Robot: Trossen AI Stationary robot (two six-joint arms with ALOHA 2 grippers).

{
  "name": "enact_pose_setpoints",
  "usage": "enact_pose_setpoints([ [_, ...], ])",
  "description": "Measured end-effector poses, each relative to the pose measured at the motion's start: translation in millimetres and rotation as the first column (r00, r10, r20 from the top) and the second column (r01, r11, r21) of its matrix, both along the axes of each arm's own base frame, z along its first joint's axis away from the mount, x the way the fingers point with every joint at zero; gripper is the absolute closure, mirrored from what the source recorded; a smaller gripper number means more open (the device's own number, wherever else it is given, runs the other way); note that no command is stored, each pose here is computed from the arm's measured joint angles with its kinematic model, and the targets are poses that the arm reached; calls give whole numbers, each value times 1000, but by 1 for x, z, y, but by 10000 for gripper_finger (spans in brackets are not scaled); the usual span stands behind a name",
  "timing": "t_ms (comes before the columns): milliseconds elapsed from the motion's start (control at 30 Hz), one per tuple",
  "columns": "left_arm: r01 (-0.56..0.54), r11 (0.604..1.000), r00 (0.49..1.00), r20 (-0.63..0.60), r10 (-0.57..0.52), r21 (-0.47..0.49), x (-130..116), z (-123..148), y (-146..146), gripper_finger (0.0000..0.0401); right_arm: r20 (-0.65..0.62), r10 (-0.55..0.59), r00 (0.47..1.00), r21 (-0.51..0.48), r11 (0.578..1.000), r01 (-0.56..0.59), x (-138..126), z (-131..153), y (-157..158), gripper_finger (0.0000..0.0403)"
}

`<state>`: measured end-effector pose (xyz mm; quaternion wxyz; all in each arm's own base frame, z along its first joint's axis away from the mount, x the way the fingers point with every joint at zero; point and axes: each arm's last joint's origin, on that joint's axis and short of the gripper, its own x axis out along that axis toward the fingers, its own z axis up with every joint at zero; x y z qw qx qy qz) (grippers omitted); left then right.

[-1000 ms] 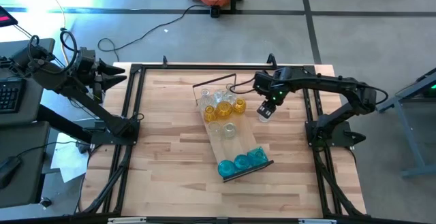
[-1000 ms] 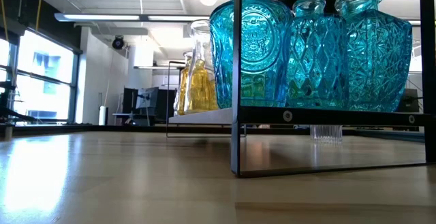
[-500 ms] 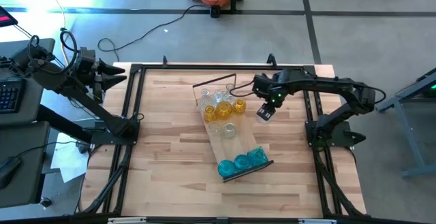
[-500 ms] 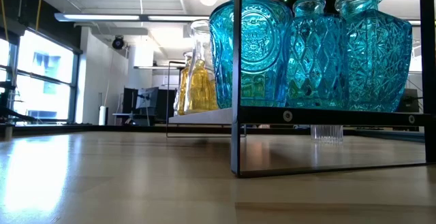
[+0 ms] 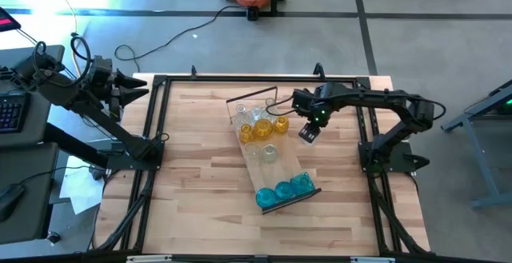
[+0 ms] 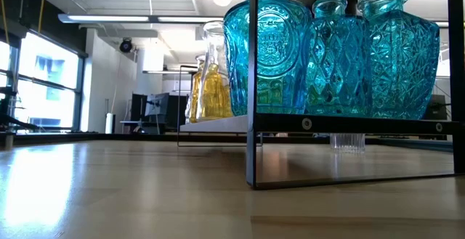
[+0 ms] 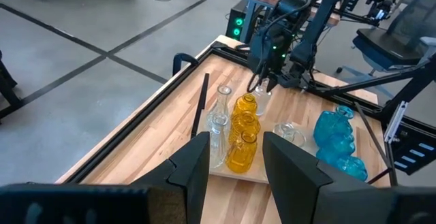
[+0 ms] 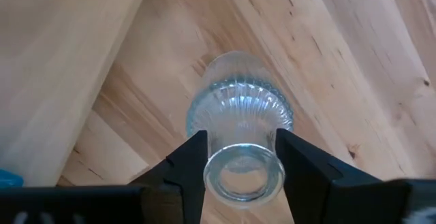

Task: Sort vases onto shelf
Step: Put the transparent crystal vase on the shelf aligned with the other transparent crystal vases

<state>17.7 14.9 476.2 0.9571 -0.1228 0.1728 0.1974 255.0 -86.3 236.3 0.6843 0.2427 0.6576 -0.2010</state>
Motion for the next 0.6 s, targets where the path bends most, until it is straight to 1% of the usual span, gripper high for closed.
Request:
enact_pose_setpoints([
  [133,10,1000,1000,-4,-10,-8,0,0,0,274,-12,17,1000,19,1000,-17,5,-6,-1,258],
  [300,15,1000,1000,-6,-15,-11,0,0,0,274,-16,-3,1000,18,1000,3,4,-5,-1,260],
  [367,16,1000,1000,-6,-16,-11,0,0,-1,274,-32,-6,999,19,1000,6,2,-5,0,271],
  [500,16,1000,1000,-7,-16,-10,0,0,-1,274,-69,7,998,21,1000,-6,-1,-5,3,311],
  [600,16,1000,1000,-7,-16,-10,0,0,-1,274,-77,19,997,19,1000,-18,1,-3,5,313],
])
